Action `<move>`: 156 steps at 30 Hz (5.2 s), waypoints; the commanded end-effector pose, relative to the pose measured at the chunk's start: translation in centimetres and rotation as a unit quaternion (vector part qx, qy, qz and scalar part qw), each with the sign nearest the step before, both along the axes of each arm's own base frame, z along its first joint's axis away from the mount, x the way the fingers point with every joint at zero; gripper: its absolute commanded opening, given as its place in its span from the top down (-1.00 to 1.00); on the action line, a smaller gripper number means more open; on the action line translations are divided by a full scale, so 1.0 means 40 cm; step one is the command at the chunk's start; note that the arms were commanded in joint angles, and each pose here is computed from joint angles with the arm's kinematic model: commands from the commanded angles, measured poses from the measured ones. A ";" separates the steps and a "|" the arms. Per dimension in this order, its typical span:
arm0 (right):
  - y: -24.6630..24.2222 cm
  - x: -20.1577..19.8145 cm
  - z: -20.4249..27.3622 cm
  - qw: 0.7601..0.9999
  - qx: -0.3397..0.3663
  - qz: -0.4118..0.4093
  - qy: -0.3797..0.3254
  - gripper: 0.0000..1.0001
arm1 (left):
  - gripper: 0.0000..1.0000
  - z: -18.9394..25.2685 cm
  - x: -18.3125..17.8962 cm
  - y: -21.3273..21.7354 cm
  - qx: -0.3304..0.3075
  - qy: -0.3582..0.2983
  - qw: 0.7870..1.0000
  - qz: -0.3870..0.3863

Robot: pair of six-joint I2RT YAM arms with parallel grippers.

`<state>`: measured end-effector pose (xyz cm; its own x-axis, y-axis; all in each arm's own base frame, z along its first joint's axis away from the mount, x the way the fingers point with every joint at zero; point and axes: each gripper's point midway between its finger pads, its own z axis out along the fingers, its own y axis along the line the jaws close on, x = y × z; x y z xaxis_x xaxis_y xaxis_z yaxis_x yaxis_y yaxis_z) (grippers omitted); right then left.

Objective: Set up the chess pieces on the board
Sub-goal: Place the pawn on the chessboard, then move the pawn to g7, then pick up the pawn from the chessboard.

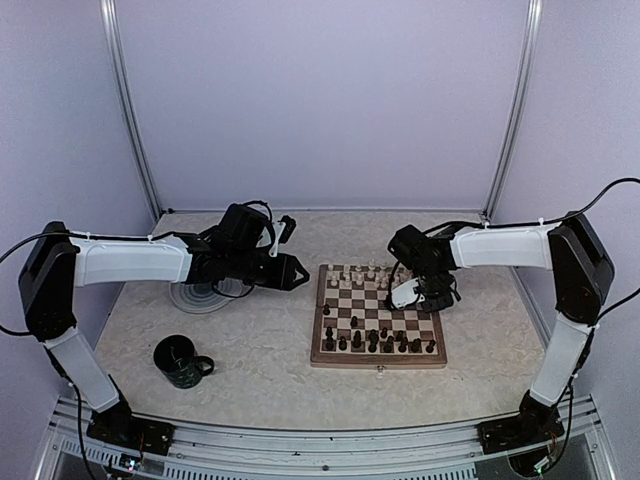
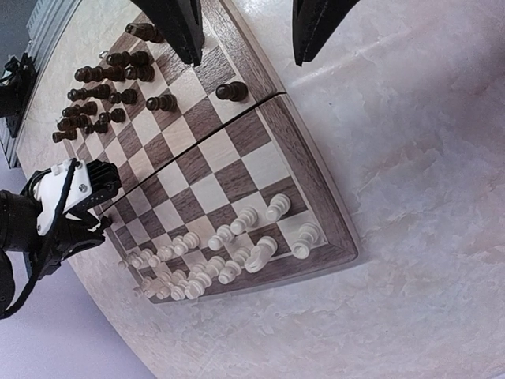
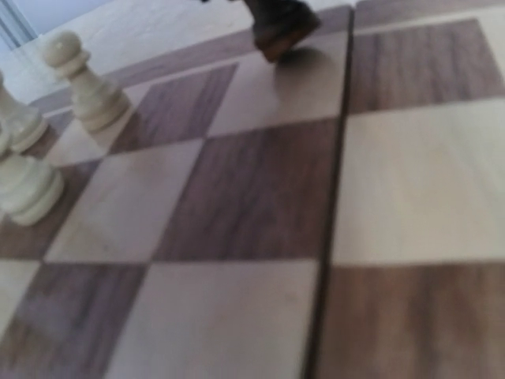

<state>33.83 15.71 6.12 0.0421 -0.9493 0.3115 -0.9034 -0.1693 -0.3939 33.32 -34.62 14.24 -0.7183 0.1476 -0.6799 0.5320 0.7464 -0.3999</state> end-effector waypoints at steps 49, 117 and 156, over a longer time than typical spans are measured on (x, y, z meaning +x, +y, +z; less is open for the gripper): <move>0.039 0.044 0.263 0.844 0.520 -0.098 -0.088 0.08 | 0.28 -0.173 -0.102 -0.310 0.189 -0.005 0.957 -0.218; 0.059 0.038 0.217 0.855 0.506 -0.099 -0.062 0.07 | 0.80 -0.207 -0.209 -0.235 0.230 0.050 0.941 -0.242; 0.070 -0.009 0.094 0.833 0.511 -0.175 0.116 0.20 | 0.20 0.186 0.113 -0.145 0.130 -0.162 0.977 -0.058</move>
